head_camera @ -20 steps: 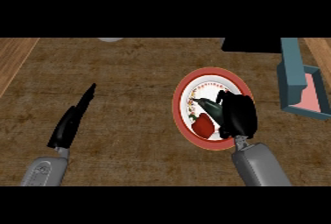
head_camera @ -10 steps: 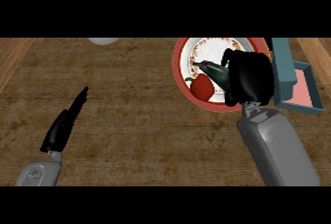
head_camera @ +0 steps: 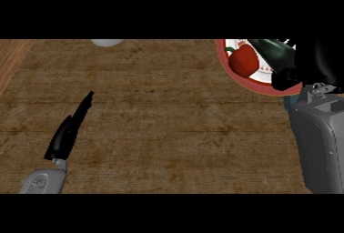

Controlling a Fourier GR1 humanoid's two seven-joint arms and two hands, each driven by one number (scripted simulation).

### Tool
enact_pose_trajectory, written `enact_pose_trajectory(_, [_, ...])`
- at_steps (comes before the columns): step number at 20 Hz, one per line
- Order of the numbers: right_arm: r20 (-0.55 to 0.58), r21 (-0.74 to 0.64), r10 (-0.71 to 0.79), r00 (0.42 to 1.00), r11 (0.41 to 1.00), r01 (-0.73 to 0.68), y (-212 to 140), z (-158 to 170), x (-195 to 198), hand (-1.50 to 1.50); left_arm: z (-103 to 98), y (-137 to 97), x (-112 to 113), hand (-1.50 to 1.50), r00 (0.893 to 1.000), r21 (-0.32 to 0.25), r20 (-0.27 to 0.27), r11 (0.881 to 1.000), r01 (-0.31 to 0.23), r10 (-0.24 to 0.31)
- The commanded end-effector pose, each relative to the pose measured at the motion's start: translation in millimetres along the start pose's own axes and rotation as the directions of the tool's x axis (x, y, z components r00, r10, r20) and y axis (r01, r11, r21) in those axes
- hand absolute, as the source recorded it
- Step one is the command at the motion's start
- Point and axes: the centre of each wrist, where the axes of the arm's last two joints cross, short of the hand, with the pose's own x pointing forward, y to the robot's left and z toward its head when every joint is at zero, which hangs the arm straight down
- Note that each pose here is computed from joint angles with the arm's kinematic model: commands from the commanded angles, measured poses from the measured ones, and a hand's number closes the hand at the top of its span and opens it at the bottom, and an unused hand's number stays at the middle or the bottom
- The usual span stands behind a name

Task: Pick the eggplant from the plate and place it in the cardboard box

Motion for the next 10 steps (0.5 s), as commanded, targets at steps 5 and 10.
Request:
enact_pose_trajectory(5, [-0.133, 0.022, 0.032, 0.991, 0.999, -0.03, -11, -33, -60, 1.5, -3, 15, 2, 0.0, 1.0, -0.007, -0.014, 1.0, 0.006, -0.006])
enact_pose_trajectory(10, [-0.181, 0.067, 0.055, 0.982, 0.997, -0.044, 19, -60, -122, 1.5, -9, -6, -1, 0.0, 1.0, -0.005, 0.005, 1.0, 0.01, -0.01])
